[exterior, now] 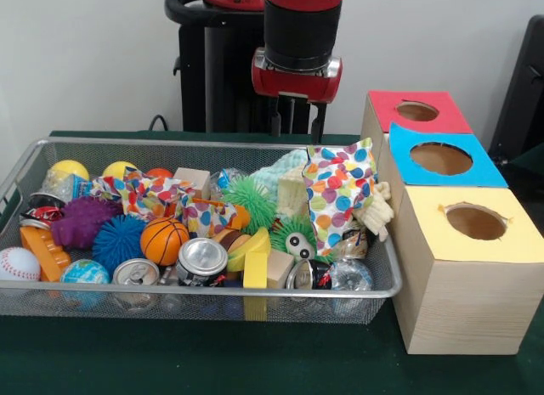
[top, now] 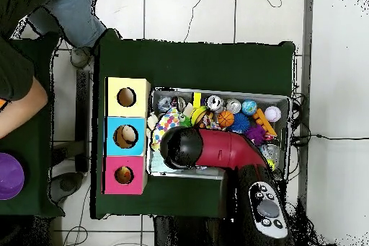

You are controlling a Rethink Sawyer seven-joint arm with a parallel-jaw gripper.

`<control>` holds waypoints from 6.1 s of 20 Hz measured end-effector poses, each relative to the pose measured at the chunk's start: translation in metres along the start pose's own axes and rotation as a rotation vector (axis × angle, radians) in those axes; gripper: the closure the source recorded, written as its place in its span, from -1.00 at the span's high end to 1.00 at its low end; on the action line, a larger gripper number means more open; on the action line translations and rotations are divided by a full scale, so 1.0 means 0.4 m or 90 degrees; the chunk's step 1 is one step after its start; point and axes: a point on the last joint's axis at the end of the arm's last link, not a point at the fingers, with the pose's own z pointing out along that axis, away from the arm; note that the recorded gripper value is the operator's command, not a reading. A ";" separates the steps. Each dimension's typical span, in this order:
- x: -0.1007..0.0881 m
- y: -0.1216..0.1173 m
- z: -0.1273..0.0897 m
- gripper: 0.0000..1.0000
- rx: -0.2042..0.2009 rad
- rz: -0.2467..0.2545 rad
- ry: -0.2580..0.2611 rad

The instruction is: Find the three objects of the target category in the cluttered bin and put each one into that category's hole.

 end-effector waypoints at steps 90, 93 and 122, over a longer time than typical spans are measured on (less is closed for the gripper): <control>0.033 -0.352 -0.092 -1.00 0.001 0.145 0.049; 0.039 -0.391 -0.105 -1.00 0.005 0.153 0.066; -0.022 -0.491 -0.324 -1.00 0.027 0.150 0.105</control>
